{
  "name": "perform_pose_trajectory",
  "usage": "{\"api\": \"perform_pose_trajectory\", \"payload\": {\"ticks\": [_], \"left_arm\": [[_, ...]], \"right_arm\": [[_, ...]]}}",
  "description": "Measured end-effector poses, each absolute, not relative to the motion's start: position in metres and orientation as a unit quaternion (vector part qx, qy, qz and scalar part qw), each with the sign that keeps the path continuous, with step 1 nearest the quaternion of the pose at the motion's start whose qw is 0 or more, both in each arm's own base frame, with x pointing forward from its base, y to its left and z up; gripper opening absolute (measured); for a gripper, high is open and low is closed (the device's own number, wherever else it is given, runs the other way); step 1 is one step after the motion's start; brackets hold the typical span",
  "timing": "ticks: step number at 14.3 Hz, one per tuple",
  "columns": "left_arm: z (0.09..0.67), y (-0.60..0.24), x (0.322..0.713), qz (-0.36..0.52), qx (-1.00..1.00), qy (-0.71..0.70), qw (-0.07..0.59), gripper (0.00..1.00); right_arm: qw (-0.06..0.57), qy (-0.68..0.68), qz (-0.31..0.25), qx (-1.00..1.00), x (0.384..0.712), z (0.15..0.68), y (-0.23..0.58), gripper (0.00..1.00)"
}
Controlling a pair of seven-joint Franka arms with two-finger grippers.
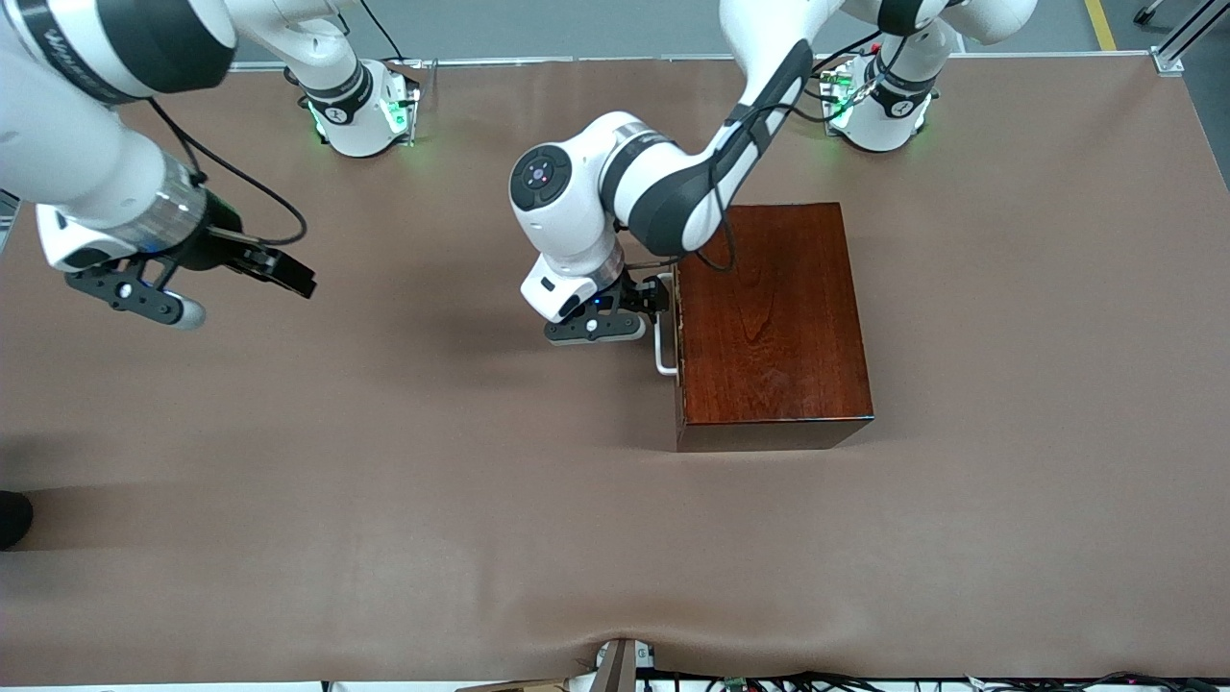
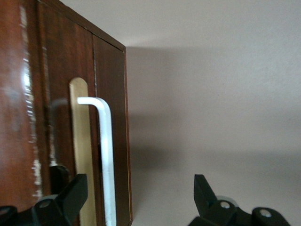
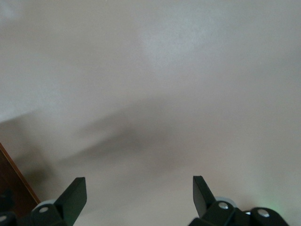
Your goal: Open drawer, take yellow block, close drawer
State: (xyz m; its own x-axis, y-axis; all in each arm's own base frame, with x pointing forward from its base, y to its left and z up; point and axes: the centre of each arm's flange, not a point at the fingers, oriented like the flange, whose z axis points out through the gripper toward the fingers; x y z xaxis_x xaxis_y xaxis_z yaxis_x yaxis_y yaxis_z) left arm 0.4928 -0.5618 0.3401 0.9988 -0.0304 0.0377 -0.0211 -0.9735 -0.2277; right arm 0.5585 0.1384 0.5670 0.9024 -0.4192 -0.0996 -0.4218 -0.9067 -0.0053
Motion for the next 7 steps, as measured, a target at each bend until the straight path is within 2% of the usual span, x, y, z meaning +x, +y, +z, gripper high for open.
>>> {"api": "perform_pose_trajectory", "payload": {"ticks": [7], "left_arm": [[0.309, -0.563, 0.485, -0.013, -0.988, 0.024, 0.154, 1.0]], "right_arm": [[0.007, 0.304, 0.058, -0.951, 0.56, 0.545, 0.179, 1.0]]}}
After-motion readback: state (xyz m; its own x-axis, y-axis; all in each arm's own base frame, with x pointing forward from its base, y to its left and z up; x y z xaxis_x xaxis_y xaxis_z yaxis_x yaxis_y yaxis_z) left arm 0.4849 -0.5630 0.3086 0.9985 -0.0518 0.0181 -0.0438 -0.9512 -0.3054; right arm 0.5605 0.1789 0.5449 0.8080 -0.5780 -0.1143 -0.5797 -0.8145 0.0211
